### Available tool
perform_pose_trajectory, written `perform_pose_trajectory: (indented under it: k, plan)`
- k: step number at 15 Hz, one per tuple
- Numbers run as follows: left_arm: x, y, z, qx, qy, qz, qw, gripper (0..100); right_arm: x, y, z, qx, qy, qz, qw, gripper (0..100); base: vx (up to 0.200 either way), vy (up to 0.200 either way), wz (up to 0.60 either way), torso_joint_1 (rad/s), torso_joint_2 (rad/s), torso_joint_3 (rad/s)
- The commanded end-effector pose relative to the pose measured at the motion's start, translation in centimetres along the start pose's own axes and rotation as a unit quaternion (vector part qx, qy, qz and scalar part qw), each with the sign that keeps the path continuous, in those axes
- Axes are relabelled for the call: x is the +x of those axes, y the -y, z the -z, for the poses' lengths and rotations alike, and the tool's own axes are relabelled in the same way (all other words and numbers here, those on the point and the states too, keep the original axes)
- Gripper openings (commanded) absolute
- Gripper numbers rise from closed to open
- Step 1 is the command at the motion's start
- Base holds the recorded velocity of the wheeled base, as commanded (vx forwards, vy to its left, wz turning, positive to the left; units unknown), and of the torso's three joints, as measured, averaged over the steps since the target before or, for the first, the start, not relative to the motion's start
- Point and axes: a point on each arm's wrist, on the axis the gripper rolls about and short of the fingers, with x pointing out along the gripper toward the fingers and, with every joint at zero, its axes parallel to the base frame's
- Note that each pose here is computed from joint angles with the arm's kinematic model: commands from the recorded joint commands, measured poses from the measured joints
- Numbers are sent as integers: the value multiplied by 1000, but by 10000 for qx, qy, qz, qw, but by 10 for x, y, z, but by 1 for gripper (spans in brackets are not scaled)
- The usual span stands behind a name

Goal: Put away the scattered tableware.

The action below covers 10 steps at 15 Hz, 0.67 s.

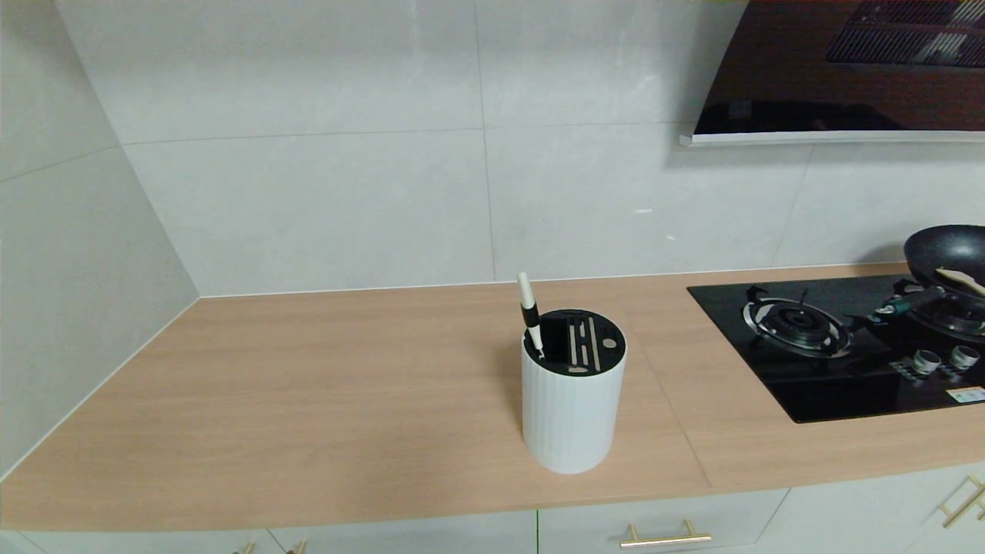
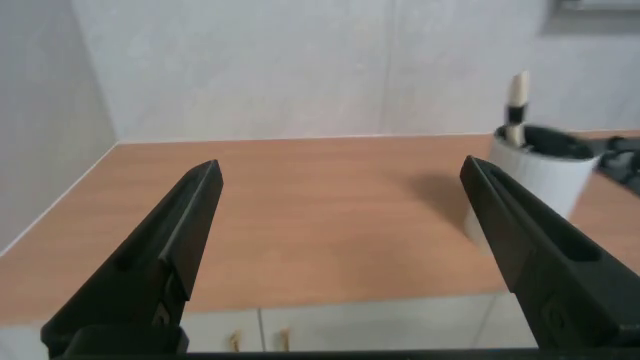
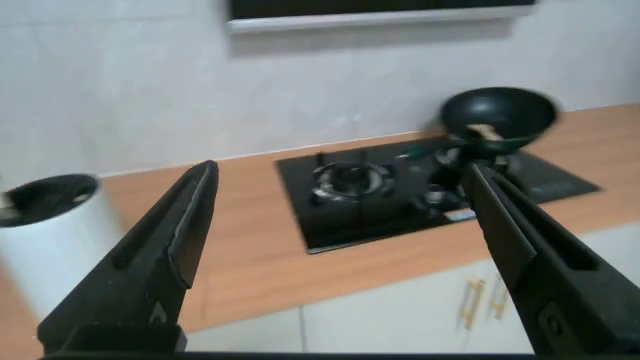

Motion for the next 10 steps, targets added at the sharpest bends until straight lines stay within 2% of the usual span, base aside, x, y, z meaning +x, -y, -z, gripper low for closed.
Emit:
perform_pose_trajectory:
  k: [1,2,4,5,8,10]
  plan:
    - [7,-1,38,53,-187,-176,9997,100,-2,-1,25,-5,-27,144,9999,100,0,0,0,0,0,0]
    - [10,-1,51,109,-318,-178,9993,100,3,-3,37,-35,-130,148,9998,100,0,0,0,0,0,0]
    - [10,-2,59,122,-678,-200,9974,100,12,-6,66,-185,-270,79,9994,100,0,0,0,0,0,0]
    - [9,-2,60,162,-762,-199,9968,100,14,-8,75,-241,-292,-116,9992,100,0,0,0,0,0,0]
    - [9,-2,60,154,-755,-199,9968,100,14,-11,94,-237,-876,-625,9939,100,0,0,0,0,0,0]
    - [9,-2,60,139,-762,-201,9968,100,14,-11,93,-234,-851,-694,9937,100,0,0,0,0,0,0]
